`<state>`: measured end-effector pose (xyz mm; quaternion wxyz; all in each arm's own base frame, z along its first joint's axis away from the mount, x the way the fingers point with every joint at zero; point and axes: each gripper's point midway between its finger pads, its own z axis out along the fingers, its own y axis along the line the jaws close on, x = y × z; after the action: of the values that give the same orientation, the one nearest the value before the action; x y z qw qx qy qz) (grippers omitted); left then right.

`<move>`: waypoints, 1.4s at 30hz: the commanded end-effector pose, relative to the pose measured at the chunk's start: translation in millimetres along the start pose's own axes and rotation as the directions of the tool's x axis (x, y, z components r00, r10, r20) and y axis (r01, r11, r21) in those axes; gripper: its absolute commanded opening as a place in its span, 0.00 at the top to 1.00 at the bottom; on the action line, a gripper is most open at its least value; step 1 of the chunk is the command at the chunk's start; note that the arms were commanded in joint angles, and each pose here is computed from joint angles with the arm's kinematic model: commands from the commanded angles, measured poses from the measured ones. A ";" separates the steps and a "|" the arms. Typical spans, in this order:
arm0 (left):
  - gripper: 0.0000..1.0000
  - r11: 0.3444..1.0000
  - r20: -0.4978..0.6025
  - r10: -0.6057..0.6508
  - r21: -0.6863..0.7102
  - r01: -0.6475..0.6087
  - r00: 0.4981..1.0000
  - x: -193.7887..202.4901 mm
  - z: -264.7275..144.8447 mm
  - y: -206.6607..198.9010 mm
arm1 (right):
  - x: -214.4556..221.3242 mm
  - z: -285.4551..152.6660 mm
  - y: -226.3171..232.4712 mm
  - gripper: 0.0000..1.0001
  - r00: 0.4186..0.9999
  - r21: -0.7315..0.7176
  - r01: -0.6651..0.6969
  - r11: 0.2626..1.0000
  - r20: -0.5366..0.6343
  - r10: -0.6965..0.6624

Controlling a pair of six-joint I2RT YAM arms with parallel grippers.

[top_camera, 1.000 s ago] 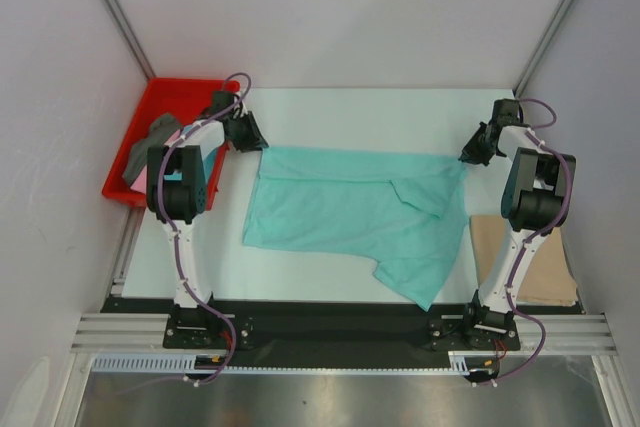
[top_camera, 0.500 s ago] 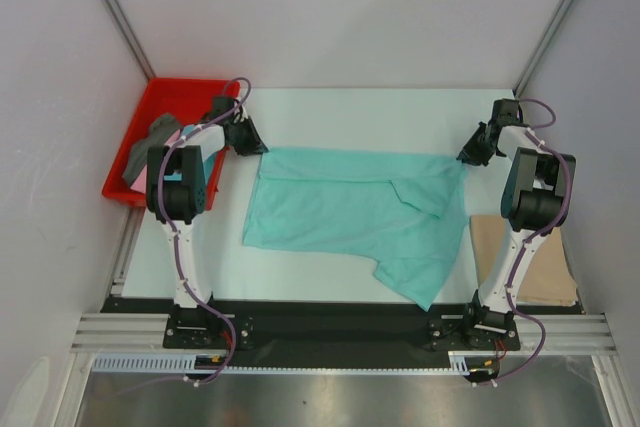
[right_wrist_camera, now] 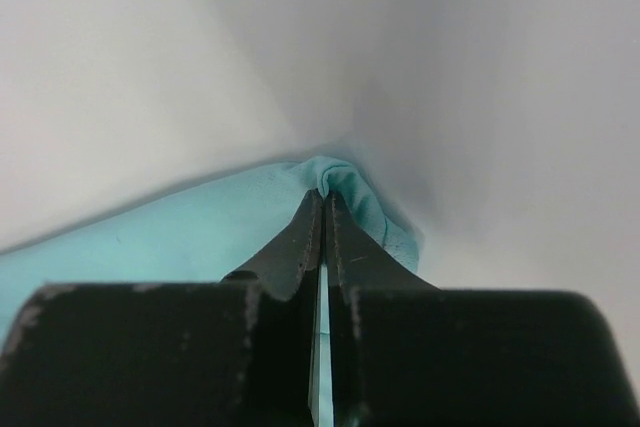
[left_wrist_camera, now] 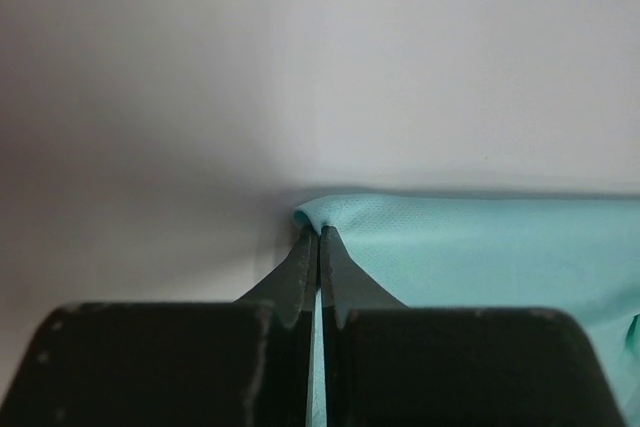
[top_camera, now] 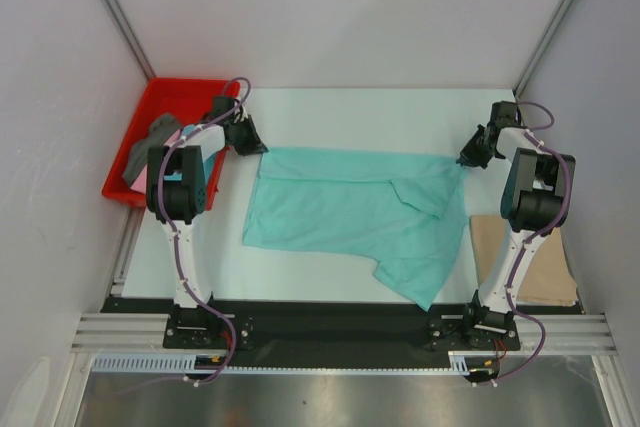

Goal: Fold and stack the t-shirts
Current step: Fold the tshirt

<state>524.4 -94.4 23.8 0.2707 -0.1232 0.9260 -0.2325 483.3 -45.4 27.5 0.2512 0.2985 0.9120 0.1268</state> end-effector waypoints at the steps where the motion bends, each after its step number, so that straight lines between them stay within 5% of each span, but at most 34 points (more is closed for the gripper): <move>1: 1.00 0.998 0.129 0.035 0.051 -0.042 0.991 -39.0 -25.2 -27.0 | -23.0 -20.3 11.3 1.00 0.997 -0.006 0.016 1.000 0.081 -0.015; 17: 1.00 0.994 0.161 -0.026 0.109 0.008 0.987 -52.5 -22.6 -28.7 | -22.4 -15.1 6.2 1.00 0.997 0.012 0.015 1.000 0.080 -0.016; 21: 0.75 0.994 0.157 -0.027 0.105 0.011 0.987 -48.1 -21.5 -24.3 | -20.2 -11.9 8.3 0.99 0.998 -0.007 0.013 1.000 0.064 -0.012; 25: 0.68 0.994 0.139 -0.025 0.111 0.009 0.990 -39.6 -23.3 -23.7 | -19.7 -13.2 11.3 0.92 0.998 -0.016 0.016 1.000 0.064 -0.015; 31: 0.59 0.997 0.118 -0.020 0.076 0.011 0.993 -29.6 -17.5 -18.3 | -19.9 -15.5 13.4 0.92 0.998 -0.028 0.017 0.999 0.063 -0.015; 39: 0.55 0.998 0.122 0.007 0.065 -0.016 0.992 -34.9 -11.4 -20.6 | -17.2 -13.3 13.7 0.93 0.998 -0.035 0.015 0.999 0.054 -0.013; 42: 0.63 0.997 0.108 0.007 0.073 -0.015 0.994 -34.2 -5.2 -21.7 | -16.7 -12.5 14.1 0.94 0.999 -0.039 0.016 0.999 0.050 -0.014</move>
<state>538.1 -94.7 41.8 0.3068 -0.1394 0.9063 -0.2551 483.3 -45.7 28.1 0.2519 0.2983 0.9120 0.1258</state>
